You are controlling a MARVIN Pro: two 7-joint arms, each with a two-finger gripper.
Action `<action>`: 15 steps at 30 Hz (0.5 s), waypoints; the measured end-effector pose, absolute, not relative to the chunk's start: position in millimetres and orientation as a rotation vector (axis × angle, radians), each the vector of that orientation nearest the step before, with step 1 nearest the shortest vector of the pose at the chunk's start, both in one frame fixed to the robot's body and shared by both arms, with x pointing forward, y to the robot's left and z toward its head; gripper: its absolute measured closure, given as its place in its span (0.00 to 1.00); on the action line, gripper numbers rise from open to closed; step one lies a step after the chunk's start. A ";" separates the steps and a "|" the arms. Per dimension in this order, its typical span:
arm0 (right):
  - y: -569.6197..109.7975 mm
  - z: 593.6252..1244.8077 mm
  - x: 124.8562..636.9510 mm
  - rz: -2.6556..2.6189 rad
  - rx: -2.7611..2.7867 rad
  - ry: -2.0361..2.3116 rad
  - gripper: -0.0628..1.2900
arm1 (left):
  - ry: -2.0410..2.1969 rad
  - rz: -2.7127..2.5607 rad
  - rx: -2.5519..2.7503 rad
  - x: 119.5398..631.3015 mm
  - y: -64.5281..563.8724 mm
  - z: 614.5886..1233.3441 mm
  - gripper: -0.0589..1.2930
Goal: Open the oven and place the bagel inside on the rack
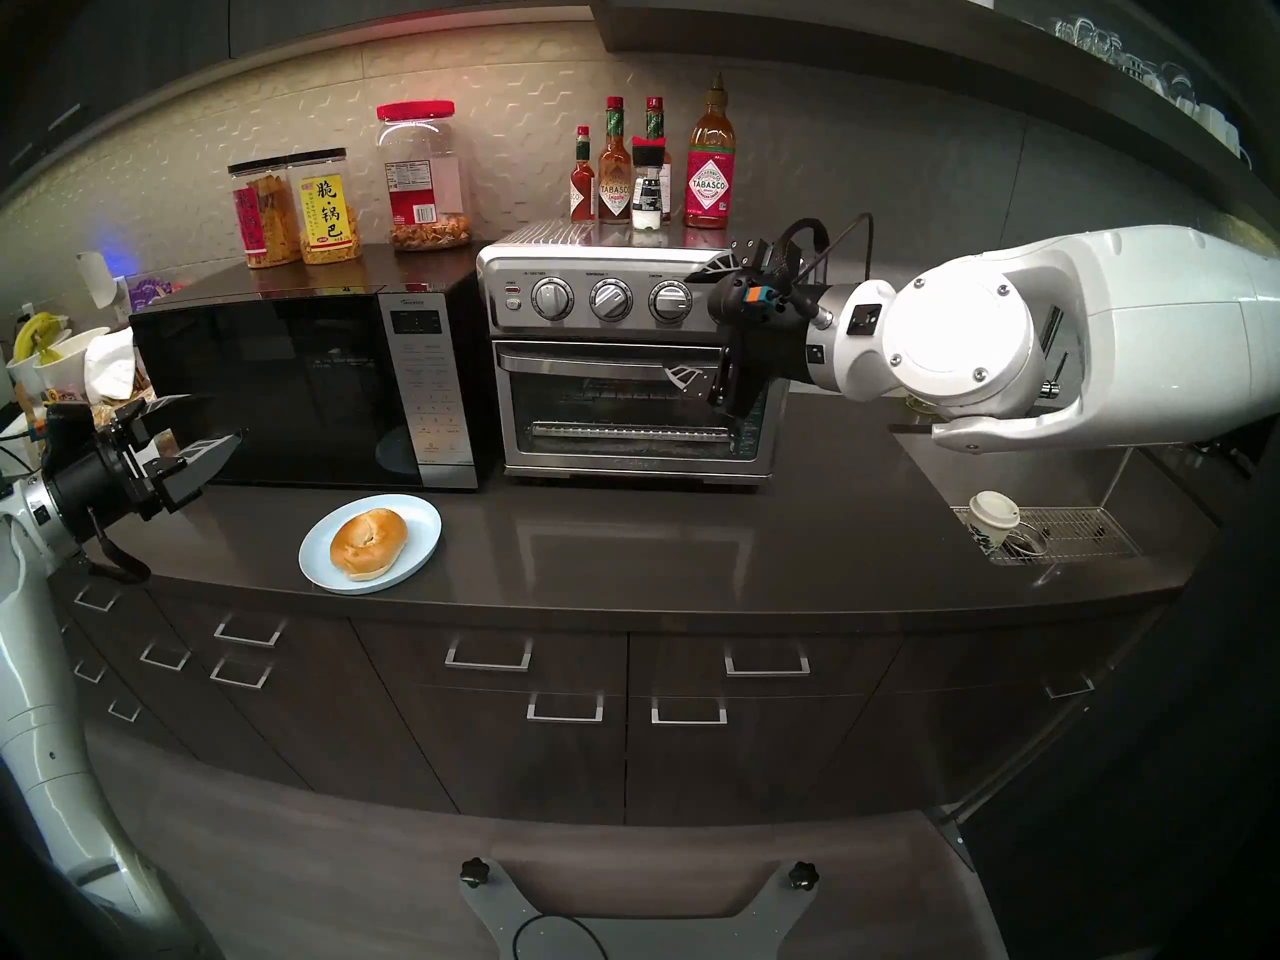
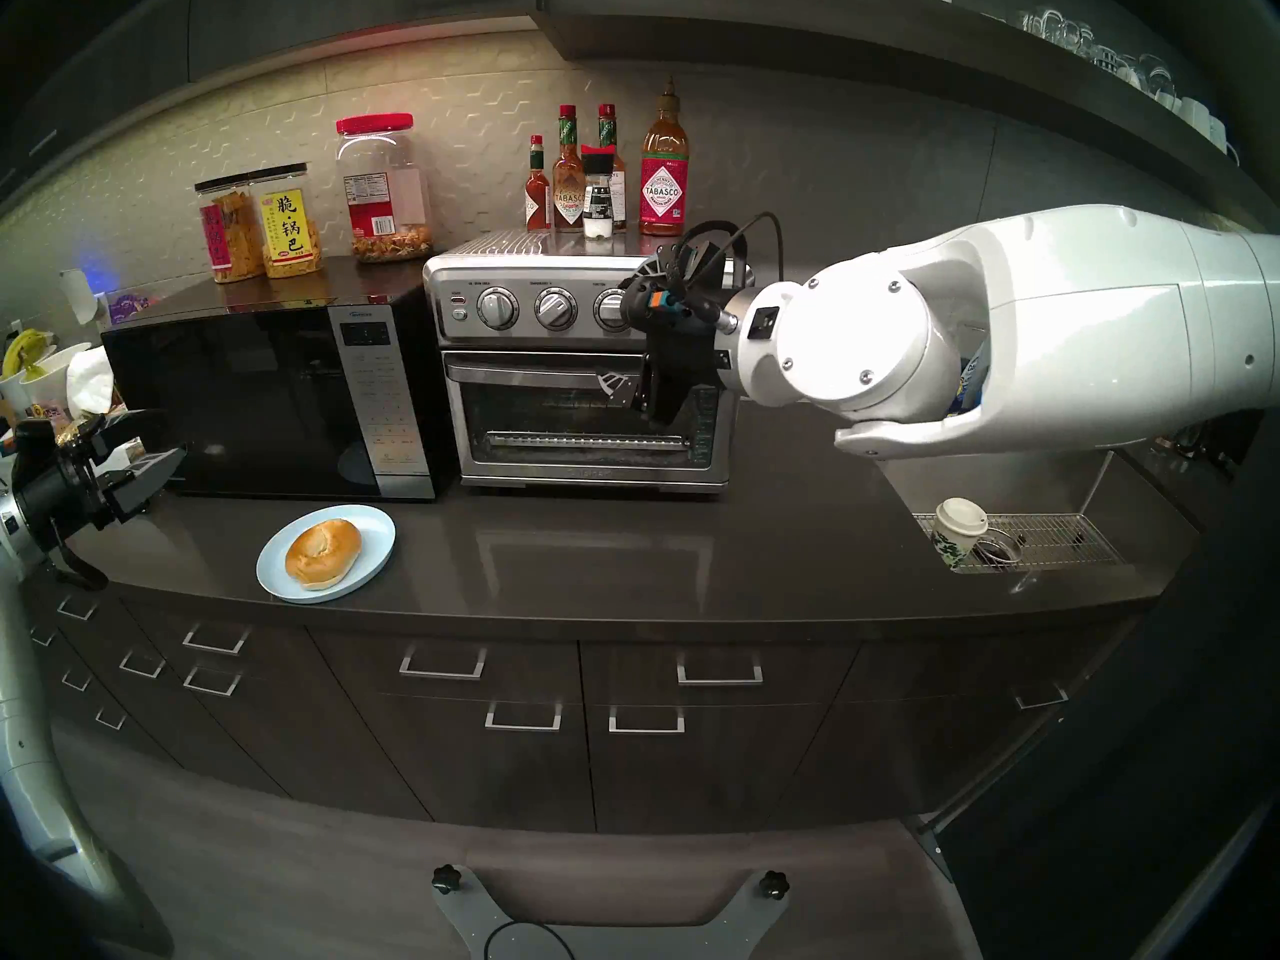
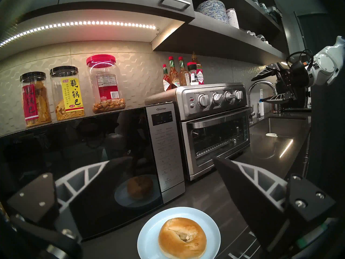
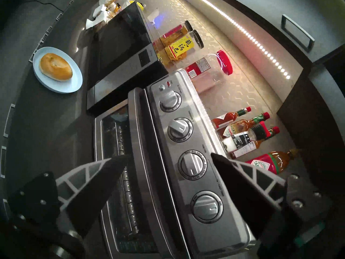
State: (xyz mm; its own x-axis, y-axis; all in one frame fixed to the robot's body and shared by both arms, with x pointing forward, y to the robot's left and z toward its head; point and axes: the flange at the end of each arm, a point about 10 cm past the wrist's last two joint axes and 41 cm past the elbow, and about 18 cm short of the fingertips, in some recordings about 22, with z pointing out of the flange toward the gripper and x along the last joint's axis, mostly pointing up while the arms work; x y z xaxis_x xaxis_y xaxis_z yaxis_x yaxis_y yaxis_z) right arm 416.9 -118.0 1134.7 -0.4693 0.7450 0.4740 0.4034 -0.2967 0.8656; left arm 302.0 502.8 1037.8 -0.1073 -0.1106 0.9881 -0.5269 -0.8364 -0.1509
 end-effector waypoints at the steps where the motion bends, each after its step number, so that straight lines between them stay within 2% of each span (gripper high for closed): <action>1: -118.6 1135.2 416.8 1.837 1.439 1.671 0.04 | -0.704 2.021 1.874 302.0 502.8 1037.8 0.03; 15: -125.5 1140.1 418.2 1.850 1.431 1.641 0.04 | -0.703 2.021 1.873 302.0 502.8 1037.7 0.03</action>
State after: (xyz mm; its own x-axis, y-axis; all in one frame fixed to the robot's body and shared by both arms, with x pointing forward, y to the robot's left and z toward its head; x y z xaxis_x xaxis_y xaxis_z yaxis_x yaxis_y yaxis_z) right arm 418.2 -125.5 1140.1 -0.4681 0.7454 0.4747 0.3820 -0.3137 0.8693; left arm 302.0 502.8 1037.7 -0.1074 -0.1104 0.9881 -0.5270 -0.8364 -0.1508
